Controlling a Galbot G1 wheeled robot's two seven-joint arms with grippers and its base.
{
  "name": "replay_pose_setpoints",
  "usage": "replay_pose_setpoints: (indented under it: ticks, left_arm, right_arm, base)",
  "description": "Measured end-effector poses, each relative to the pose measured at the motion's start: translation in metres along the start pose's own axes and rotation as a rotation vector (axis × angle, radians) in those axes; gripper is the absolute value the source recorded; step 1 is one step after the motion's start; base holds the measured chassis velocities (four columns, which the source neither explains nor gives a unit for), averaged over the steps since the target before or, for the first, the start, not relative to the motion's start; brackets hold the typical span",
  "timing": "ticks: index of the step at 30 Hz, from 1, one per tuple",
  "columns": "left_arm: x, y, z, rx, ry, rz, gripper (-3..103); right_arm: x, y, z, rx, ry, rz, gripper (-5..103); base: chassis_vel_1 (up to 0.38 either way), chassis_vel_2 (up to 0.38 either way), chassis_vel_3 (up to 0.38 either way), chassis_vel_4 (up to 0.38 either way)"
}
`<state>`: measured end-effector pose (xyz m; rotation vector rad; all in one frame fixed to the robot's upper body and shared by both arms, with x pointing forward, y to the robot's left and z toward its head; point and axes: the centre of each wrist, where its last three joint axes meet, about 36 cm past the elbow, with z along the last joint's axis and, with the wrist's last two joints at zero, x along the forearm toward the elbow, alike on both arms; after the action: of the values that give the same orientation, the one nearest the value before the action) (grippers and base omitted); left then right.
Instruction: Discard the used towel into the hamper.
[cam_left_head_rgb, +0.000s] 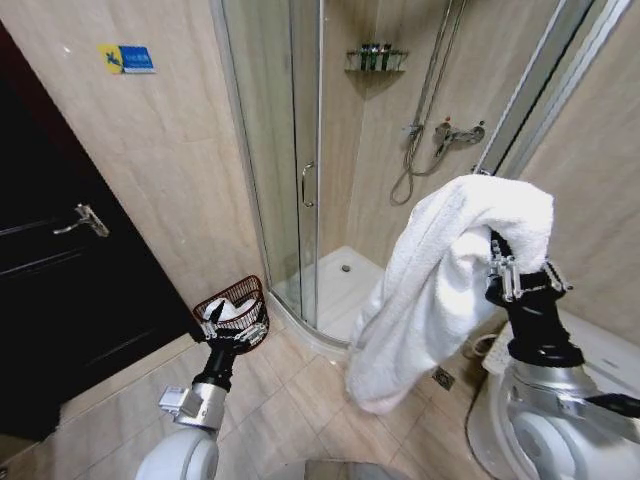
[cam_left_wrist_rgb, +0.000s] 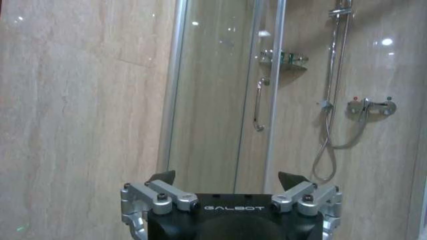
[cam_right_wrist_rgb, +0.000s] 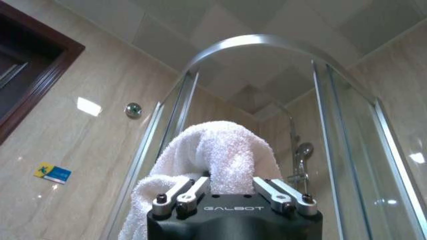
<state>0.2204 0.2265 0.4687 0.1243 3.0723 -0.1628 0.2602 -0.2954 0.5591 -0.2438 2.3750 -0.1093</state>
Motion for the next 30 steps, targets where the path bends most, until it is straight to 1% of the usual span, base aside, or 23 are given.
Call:
replay_pose_setpoints:
  ticks: [6, 16, 30]
  left_arm:
    - [0.0, 0.0, 0.0, 0.0, 0.0, 0.0, 100]
    - [0.0, 0.0, 0.0, 0.0, 0.0, 0.0, 100]
    - [0.0, 0.0, 0.0, 0.0, 0.0, 0.0, 100]
  right_arm:
    - [-0.002, 0.001, 0.0, 0.001, -0.013, -0.004, 16]
    - [-0.005, 0.002, 0.001, 0.004, -0.026, -0.007, 16]
    - [-0.011, 0.003, 0.001, 0.012, -0.061, -0.022, 16]
  base:
    - [0.051, 0.035, -0.023, -0.049]
    - [0.086, 0.066, -0.086, -0.066]
    - [0.04, 0.057, -0.048, -0.055]
